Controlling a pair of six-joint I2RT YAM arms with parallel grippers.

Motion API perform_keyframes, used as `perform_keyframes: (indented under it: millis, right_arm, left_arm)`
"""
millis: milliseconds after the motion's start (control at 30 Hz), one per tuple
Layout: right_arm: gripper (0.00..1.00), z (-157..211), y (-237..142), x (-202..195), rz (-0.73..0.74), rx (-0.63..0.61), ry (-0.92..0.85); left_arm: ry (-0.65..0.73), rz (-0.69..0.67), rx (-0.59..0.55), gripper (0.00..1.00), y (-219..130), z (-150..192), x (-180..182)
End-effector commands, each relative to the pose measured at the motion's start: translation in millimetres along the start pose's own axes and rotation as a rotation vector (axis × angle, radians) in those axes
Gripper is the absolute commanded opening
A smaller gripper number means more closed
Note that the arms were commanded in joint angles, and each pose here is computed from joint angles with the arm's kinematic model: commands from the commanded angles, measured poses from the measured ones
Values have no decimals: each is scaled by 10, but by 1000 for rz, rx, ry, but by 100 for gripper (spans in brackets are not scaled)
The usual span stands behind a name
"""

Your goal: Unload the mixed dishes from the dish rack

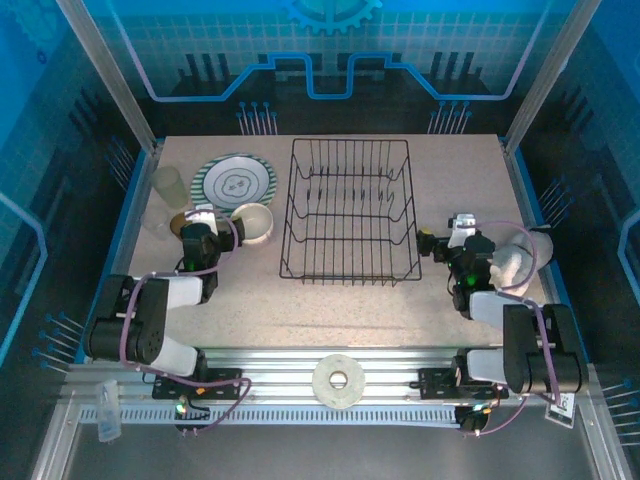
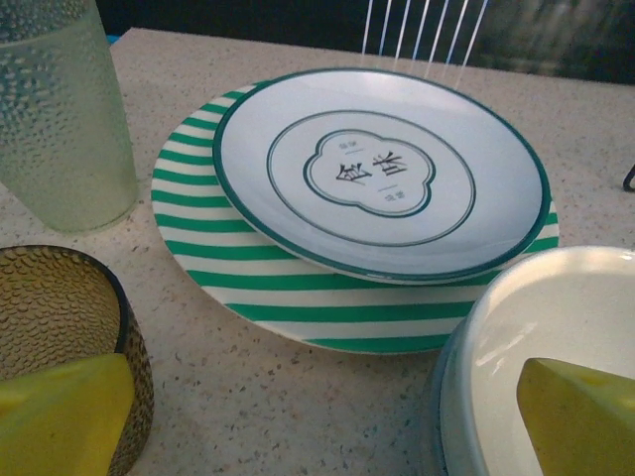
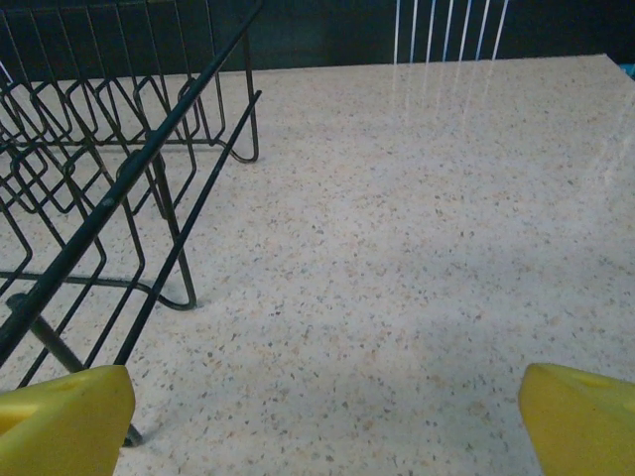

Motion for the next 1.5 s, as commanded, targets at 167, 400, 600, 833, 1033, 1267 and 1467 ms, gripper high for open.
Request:
perform_keyframes:
  millis: [167, 400, 600, 833, 1033, 1267, 1467]
  right_arm:
    - [100, -16, 170, 53, -70, -92, -35]
    - [100, 2, 254, 86, -91, -44, -41]
    - [100, 7, 303, 101, -69, -26, -54]
    - [100, 9, 332, 114, -57, -15, -66]
    - [100, 11, 343, 114, -42, -10, -73]
    - [100, 30, 408, 237, -74, 29, -126]
    - [100, 33, 414, 252, -82, 36, -129]
  left_arm:
    - [-9, 17, -81, 99, -49, 41, 21]
    - [-12, 18, -85, 99, -44, 40, 26]
    - [-8, 16, -64, 99, -2, 28, 23]
    - [-1, 3, -56, 99, 13, 33, 23]
    - [14, 29, -39, 99, 43, 30, -27]
    - [16, 30, -39, 99, 43, 31, -31]
    - [16, 32, -42, 99, 41, 25, -35]
Point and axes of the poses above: each hand's point on the last joint's axis, 136 mm out from that joint toward the fingers, its own y axis out along the fingers, its own x axis along the line the jaws close on, z = x × y, the point moved 2 cm from there along -y, back along the fingers, and after that the axes turned 6 degrees about y, right-handed, at the moved point
